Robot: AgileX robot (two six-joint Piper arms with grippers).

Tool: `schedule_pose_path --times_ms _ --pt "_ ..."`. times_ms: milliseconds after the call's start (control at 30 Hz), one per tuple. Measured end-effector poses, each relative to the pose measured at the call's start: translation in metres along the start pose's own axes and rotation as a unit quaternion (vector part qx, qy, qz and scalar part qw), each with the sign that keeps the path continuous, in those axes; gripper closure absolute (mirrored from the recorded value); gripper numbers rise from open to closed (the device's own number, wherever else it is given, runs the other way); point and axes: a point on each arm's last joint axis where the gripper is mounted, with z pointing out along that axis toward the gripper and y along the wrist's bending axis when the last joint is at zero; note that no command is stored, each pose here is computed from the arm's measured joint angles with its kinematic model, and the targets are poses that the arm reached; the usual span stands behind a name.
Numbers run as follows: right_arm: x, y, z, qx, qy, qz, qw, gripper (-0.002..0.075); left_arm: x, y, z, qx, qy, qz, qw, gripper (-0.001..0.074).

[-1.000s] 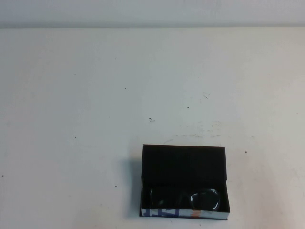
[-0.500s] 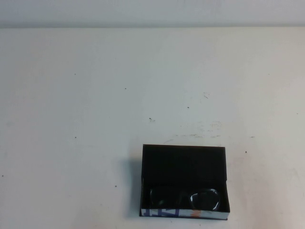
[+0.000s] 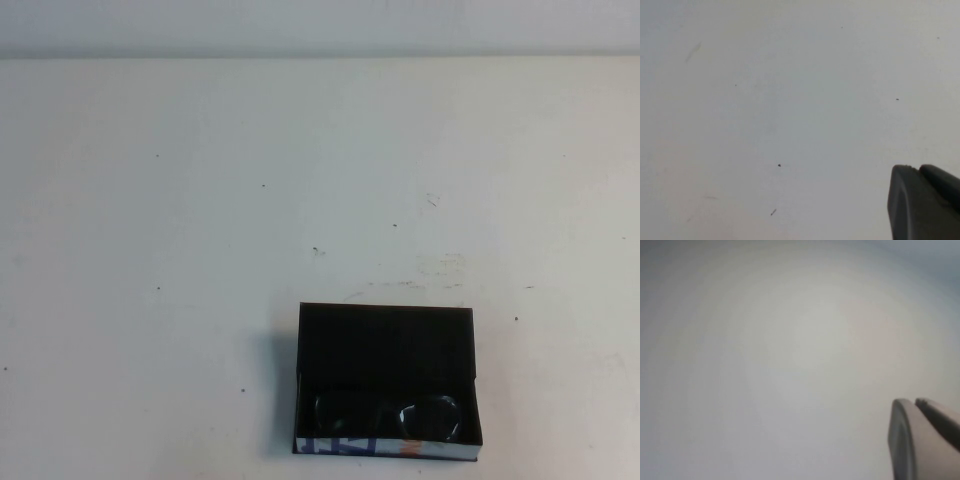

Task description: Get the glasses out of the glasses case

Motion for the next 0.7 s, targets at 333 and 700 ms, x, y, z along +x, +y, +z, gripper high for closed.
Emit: schedule_pose_path --times_ms 333,700 --pt "0.001 0.026 0.035 0.019 0.247 0.033 0.968 0.0743 0.0 0.0 0.0 0.0 0.0 0.0 1.0 0.074" --pt "0.077 0.011 0.07 0.113 0.52 0.072 0.843 0.0743 0.0 0.0 0.0 0.0 0.0 0.0 1.0 0.074"
